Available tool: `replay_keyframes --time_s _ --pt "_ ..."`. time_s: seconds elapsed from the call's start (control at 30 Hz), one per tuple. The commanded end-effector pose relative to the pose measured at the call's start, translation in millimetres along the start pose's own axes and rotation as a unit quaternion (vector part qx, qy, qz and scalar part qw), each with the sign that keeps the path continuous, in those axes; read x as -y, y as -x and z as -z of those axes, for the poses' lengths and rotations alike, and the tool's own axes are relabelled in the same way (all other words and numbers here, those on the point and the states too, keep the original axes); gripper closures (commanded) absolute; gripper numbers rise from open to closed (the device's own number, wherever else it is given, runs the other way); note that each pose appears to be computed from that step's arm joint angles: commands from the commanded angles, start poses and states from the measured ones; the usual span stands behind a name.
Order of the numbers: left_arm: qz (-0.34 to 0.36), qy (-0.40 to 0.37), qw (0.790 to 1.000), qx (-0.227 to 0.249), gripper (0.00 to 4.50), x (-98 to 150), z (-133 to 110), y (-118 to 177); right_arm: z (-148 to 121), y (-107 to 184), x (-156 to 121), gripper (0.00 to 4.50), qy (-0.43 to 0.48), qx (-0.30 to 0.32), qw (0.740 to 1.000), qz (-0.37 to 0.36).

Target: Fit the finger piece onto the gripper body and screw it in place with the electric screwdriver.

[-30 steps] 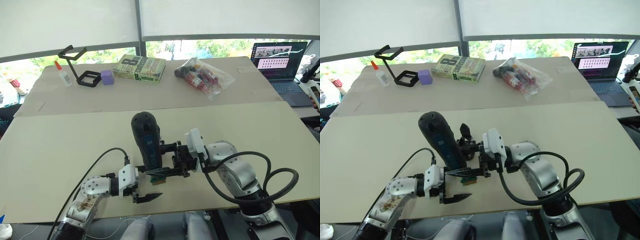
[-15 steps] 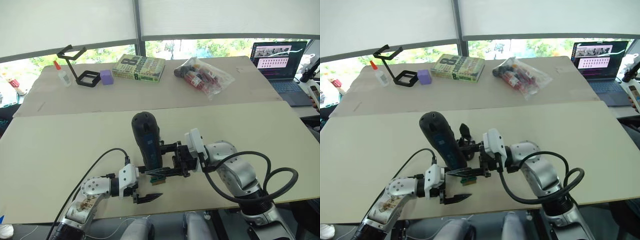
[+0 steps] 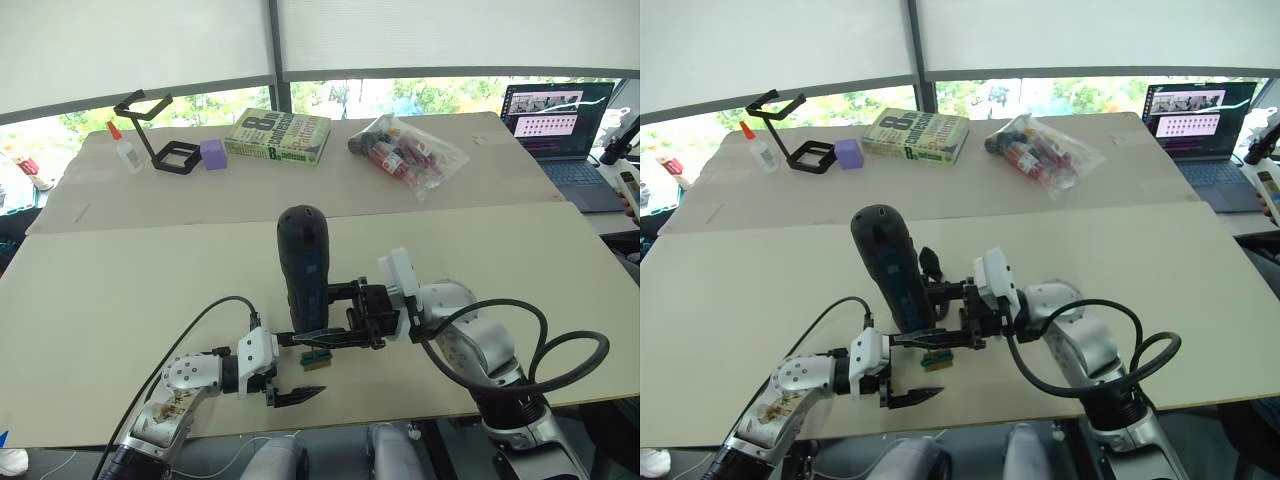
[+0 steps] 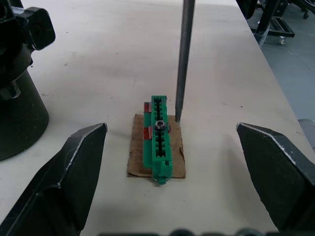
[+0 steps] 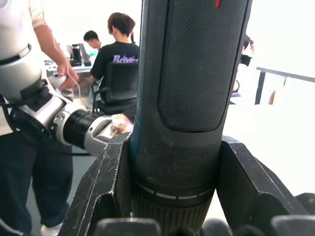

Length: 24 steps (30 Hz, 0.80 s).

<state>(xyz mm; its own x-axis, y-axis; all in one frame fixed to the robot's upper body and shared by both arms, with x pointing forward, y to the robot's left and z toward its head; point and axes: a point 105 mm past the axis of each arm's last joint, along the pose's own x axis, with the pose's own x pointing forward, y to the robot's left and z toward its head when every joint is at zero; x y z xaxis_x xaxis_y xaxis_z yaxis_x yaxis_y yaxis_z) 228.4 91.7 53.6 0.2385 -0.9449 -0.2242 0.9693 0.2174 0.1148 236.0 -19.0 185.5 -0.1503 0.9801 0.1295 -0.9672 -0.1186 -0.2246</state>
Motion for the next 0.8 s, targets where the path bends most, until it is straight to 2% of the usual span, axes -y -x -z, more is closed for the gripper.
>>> replay_keyframes --time_s 0.03,0.47,0.8 --pt "0.021 0.019 1.000 -0.005 0.04 11.6 6.0 -5.9 -17.9 -1.2 3.5 2.52 0.044 0.021 0.999 -0.001" --pt "0.024 0.015 1.000 -0.003 0.04 11.0 -6.9 -5.5 -7.5 -1.6 4.3 2.52 0.043 0.003 0.999 0.004" --pt "0.026 0.017 1.000 -0.004 0.04 13.6 -14.3 -3.9 -9.2 -1.1 2.2 2.52 0.045 0.007 0.999 0.005"
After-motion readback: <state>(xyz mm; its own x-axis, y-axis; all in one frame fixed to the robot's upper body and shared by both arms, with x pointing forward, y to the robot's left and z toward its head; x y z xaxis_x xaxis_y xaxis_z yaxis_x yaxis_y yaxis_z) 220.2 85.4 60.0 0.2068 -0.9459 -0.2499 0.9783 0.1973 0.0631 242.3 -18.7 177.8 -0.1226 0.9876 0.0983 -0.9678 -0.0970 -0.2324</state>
